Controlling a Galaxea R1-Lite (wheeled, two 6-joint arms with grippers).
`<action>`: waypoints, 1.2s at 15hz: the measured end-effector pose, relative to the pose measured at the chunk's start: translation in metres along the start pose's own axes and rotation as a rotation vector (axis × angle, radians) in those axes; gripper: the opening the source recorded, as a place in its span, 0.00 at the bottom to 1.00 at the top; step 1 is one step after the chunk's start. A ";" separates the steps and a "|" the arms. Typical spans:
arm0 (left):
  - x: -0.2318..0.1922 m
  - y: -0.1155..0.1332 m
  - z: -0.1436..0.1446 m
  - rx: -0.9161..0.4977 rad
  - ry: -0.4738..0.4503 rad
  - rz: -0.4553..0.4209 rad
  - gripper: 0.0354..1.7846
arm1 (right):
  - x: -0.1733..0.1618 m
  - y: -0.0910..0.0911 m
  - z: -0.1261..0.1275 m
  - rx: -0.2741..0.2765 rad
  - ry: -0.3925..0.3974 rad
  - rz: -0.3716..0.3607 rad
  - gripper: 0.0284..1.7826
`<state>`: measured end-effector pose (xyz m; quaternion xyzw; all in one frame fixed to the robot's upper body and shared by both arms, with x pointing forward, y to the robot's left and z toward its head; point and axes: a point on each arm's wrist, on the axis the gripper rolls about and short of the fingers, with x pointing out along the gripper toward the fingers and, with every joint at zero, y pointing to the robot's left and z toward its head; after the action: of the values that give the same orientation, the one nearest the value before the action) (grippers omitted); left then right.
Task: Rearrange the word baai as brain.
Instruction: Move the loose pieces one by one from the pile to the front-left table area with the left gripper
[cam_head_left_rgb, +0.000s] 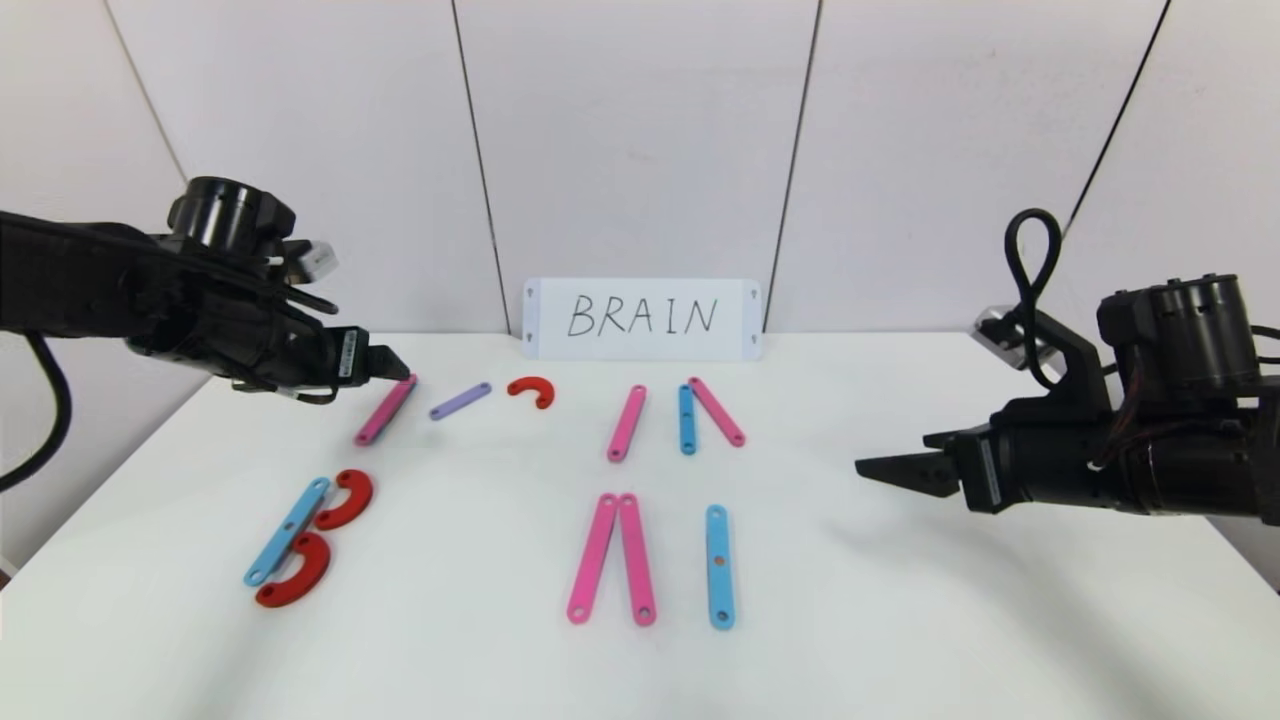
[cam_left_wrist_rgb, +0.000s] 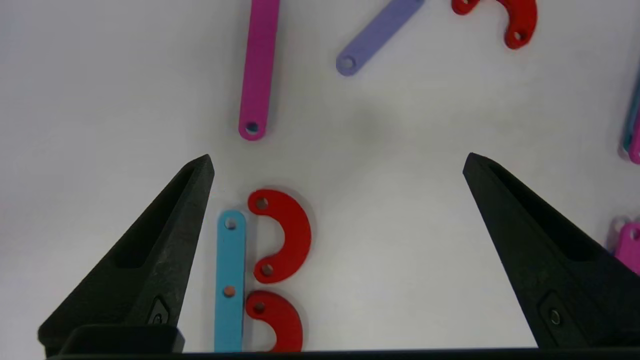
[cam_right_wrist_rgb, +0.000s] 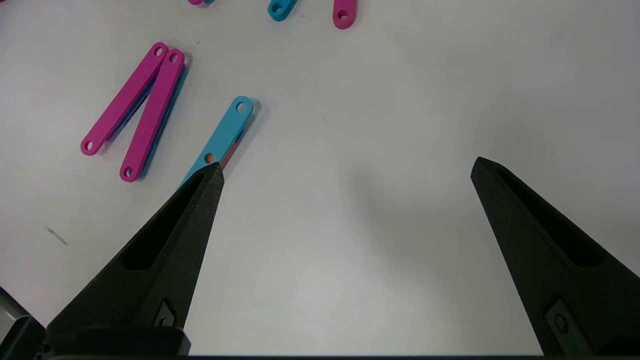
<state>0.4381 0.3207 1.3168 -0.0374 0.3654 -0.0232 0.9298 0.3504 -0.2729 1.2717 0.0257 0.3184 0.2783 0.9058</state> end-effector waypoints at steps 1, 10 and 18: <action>0.011 0.008 0.007 -0.008 -0.002 0.016 0.98 | 0.001 0.000 -0.001 0.000 0.000 0.000 0.97; 0.079 0.050 0.029 -0.067 0.086 0.037 0.98 | 0.002 -0.001 -0.002 0.006 0.007 0.000 0.97; 0.118 0.054 0.017 -0.058 0.154 0.047 0.98 | 0.002 -0.002 -0.003 0.007 0.008 -0.003 0.97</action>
<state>0.5370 0.3672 1.2445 -0.0539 0.4374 0.0065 0.8976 0.3505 -0.2744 1.2676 0.0273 0.3231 0.2761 0.9048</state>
